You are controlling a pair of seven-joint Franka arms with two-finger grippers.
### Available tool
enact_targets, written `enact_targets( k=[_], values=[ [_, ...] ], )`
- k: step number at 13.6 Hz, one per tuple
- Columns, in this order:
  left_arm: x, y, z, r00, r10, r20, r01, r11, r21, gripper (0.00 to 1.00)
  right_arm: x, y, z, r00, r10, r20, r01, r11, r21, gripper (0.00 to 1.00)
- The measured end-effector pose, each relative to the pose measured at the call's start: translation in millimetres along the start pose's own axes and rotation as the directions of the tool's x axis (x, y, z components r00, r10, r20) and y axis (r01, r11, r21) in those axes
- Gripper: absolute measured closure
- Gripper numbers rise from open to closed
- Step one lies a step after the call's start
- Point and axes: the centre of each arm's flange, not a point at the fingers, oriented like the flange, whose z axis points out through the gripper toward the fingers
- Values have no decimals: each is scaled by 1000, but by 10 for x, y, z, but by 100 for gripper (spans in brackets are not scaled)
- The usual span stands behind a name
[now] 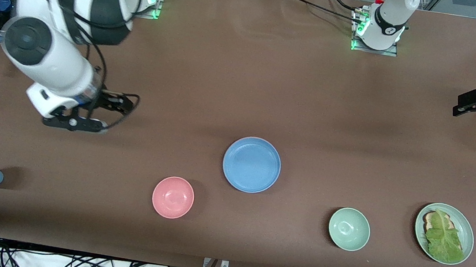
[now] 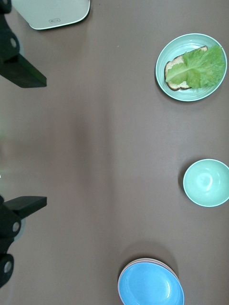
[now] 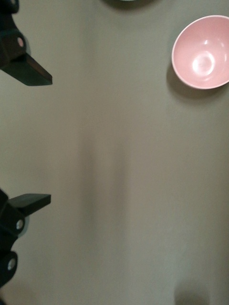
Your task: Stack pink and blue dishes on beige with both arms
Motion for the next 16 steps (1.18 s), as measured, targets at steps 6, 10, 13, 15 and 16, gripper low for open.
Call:
enact_targets(
  k=[6, 10, 13, 15, 16],
  values=[
    [0, 2, 0, 1000, 0, 0, 0, 1000, 0, 0, -373, 989, -565, 997, -47, 57, 44, 997, 68, 0],
    [0, 2, 0, 1000, 0, 0, 0, 1000, 0, 0, -677, 1472, -904, 998, -37, 54, 30, 993, 114, 0],
    [0, 2, 0, 1000, 0, 0, 0, 1000, 0, 0, -833, 1438, -988, 997, -61, 46, 58, 996, 65, 0],
    [0, 2, 0, 1000, 0, 0, 0, 1000, 0, 0, -863, 1359, -981, 996, -79, 49, 77, 996, 45, 0],
    [0, 1, 0, 1000, 0, 0, 0, 1000, 0, 0, -862, 1359, -970, 996, -79, 51, 77, 996, 46, 0]
  ],
)
